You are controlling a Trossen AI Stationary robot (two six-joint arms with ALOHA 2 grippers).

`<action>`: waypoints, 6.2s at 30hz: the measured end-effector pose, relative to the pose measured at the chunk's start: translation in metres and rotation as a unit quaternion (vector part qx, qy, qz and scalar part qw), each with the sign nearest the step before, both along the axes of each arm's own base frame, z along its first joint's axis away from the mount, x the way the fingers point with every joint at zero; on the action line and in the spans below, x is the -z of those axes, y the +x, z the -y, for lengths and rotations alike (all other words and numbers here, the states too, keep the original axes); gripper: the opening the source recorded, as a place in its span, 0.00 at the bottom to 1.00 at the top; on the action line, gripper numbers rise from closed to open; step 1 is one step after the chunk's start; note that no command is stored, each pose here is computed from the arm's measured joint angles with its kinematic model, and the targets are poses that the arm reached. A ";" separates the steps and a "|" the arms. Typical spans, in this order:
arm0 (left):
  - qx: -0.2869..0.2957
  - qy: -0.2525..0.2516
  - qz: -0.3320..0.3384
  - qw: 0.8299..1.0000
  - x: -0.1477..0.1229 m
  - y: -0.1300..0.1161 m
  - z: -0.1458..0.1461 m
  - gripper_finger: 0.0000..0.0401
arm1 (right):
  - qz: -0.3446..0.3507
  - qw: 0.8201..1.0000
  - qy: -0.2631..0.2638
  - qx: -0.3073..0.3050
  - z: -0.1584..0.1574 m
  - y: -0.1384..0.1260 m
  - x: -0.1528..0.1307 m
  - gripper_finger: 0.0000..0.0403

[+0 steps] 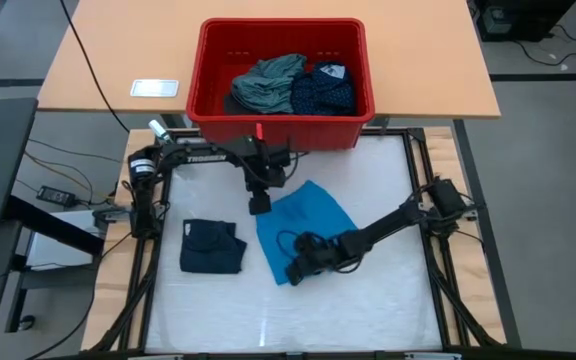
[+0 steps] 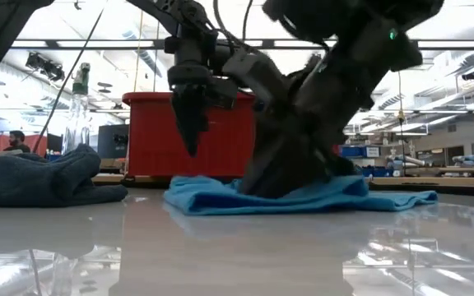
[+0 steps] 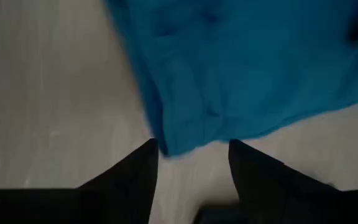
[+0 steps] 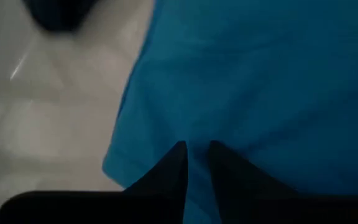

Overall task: Fold laundry
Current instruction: Fold the light blue shorts

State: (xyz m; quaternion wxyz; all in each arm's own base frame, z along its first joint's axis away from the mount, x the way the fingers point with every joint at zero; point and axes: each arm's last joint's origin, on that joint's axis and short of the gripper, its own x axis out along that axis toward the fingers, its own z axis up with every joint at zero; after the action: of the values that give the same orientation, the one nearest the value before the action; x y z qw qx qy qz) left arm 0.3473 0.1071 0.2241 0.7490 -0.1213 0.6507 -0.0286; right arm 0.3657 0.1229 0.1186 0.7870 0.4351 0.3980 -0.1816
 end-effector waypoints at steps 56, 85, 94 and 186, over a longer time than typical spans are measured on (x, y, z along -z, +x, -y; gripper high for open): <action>0.426 0.206 0.298 0.829 0.098 -0.051 0.161 0.23 | -0.205 0.966 -0.116 -0.109 -0.136 -0.026 -0.022 0.38; 0.130 0.189 0.315 0.921 -0.006 0.001 0.111 0.03 | -0.326 0.926 -0.188 0.010 -0.011 -0.102 -0.129 0.00; -0.018 0.187 0.384 0.904 -0.014 0.010 0.039 0.02 | -0.335 0.925 -0.157 0.089 0.067 -0.149 -0.089 0.00; -0.119 -0.019 0.319 0.940 0.038 -0.045 0.072 0.34 | -0.185 0.969 -0.158 0.044 0.017 -0.056 -0.075 0.01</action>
State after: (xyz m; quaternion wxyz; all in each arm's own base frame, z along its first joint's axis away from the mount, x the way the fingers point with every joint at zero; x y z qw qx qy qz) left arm 0.3025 0.0351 0.1859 0.9129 -0.1962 0.3578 0.0114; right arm 0.3094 0.1058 0.1939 0.7493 0.2813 0.4836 -0.3542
